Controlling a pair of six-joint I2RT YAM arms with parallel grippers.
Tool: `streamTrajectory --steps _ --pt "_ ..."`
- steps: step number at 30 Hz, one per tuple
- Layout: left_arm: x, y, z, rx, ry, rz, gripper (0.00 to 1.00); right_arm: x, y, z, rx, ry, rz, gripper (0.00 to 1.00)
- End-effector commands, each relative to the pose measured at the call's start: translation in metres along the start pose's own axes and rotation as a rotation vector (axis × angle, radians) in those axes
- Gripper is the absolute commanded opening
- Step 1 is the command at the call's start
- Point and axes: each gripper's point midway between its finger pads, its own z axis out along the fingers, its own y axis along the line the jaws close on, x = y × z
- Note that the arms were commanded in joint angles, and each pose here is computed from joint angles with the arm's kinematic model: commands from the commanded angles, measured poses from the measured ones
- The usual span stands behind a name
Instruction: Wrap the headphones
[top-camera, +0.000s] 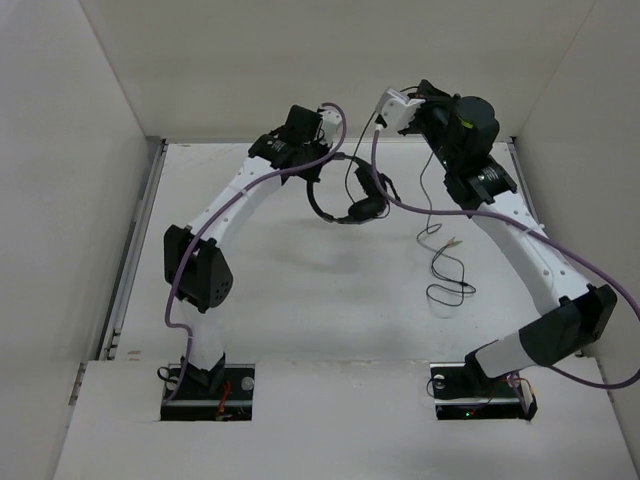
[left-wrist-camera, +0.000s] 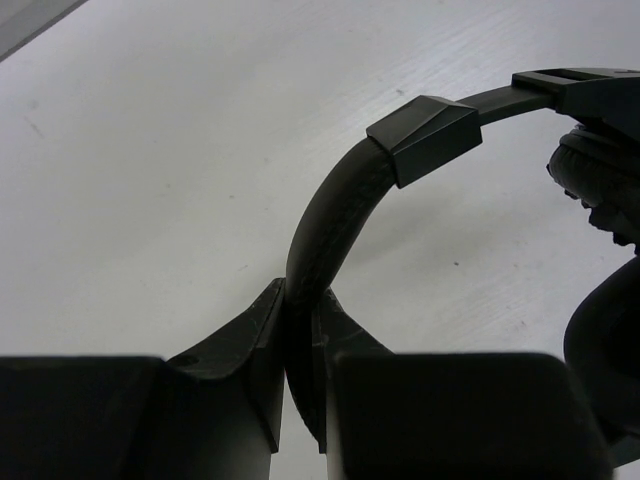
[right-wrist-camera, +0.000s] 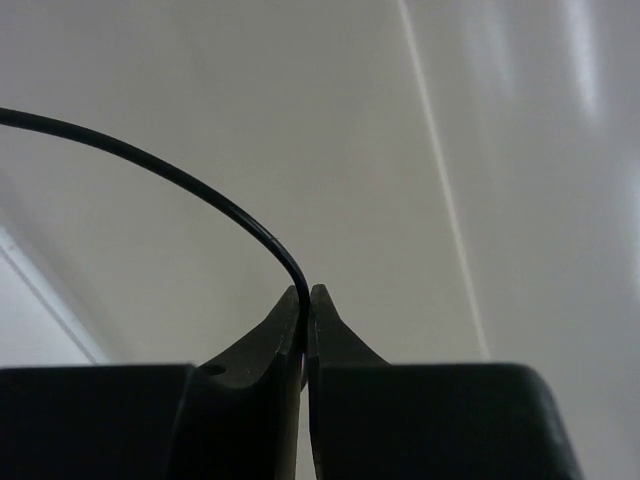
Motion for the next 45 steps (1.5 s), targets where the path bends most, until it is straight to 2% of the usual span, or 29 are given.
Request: streamTrajectory --steps 1,15,22,27,32,35,39,45 --pt "-0.044 -0.036 -0.066 0.116 -0.194 0.069 0.00 0.021 0.009 0.005 0.004 -0.001 0.164 0.00" --pt "-0.070 -0.081 -0.136 0.307 -0.360 0.116 0.00 0.085 0.068 0.023 -0.119 0.140 0.555 0.00" --pt "-0.094 -0.099 -0.173 0.406 -0.453 0.098 0.00 0.092 0.100 0.027 -0.213 0.184 0.715 0.00" --pt "-0.122 -0.093 -0.200 0.423 -0.549 0.060 0.00 0.099 0.129 0.026 -0.287 0.229 0.864 0.00" --pt "-0.158 -0.081 -0.231 0.464 -0.653 -0.031 0.00 0.078 0.144 0.021 -0.374 0.190 1.043 0.00" --pt "-0.170 -0.076 -0.242 0.493 -0.688 -0.069 0.00 0.053 0.144 0.016 -0.442 0.122 1.144 0.00" --pt "-0.176 -0.078 -0.246 0.547 -0.700 -0.110 0.00 0.016 0.129 0.010 -0.517 0.009 1.291 0.00" --pt "-0.179 -0.082 -0.238 0.577 -0.693 -0.149 0.00 -0.028 0.115 0.002 -0.593 -0.093 1.364 0.00"
